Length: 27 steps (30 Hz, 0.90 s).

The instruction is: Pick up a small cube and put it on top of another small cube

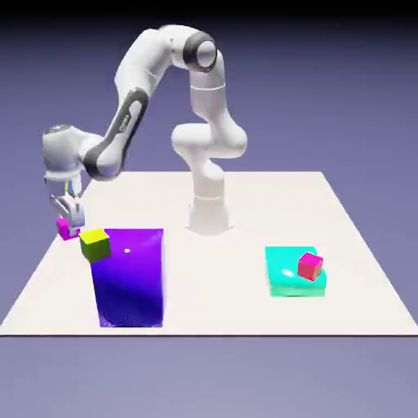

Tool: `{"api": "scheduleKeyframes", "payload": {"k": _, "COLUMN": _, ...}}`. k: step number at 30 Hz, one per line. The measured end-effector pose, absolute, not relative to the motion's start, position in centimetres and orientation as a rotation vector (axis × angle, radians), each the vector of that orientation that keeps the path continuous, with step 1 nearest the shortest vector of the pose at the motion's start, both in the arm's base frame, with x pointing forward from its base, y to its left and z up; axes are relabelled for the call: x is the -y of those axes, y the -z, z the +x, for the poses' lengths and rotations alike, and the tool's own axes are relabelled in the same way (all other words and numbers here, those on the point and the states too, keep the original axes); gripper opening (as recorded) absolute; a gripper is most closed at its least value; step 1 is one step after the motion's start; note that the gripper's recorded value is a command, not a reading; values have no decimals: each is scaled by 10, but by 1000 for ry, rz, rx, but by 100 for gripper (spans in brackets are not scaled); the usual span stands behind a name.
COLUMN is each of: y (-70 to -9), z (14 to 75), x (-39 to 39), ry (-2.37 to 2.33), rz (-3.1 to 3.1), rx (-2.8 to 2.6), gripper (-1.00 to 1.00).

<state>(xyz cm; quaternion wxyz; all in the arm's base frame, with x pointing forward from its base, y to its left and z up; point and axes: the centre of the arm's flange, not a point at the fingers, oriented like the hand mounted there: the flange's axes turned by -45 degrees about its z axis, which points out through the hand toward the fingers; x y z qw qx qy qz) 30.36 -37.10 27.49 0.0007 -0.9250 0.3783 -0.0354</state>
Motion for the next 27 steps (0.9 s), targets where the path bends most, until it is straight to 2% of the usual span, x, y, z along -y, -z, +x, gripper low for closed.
{"api": "scheduleKeyframes", "payload": {"k": 8, "y": -257, "z": 275, "x": 297, "ry": 115, "rz": -3120, "rx": -403, "gripper": -100}}
{"api": "scheduleKeyframes", "payload": {"k": 10, "y": -251, "z": 294, "x": 260, "ry": 89, "rz": -3139, "rx": -145, "gripper": -100}}
{"api": "scheduleKeyframes", "payload": {"k": 19, "y": -184, "z": 298, "x": 260, "ry": 89, "rz": -3139, "rx": -143, "gripper": -100}}
{"api": "scheduleKeyframes", "payload": {"k": 20, "y": -181, "z": 297, "x": 260, "ry": 89, "rz": -3139, "rx": -144, "gripper": 100}}
{"api": "scheduleKeyframes", "payload": {"k": 22, "y": -181, "z": 297, "x": 260, "ry": 89, "rz": -3140, "rx": -144, "gripper": 100}}
{"api": "scheduleKeyframes", "payload": {"k": 27, "y": -226, "z": 299, "x": 261, "ry": 96, "rz": -3138, "rx": -138, "gripper": 100}}
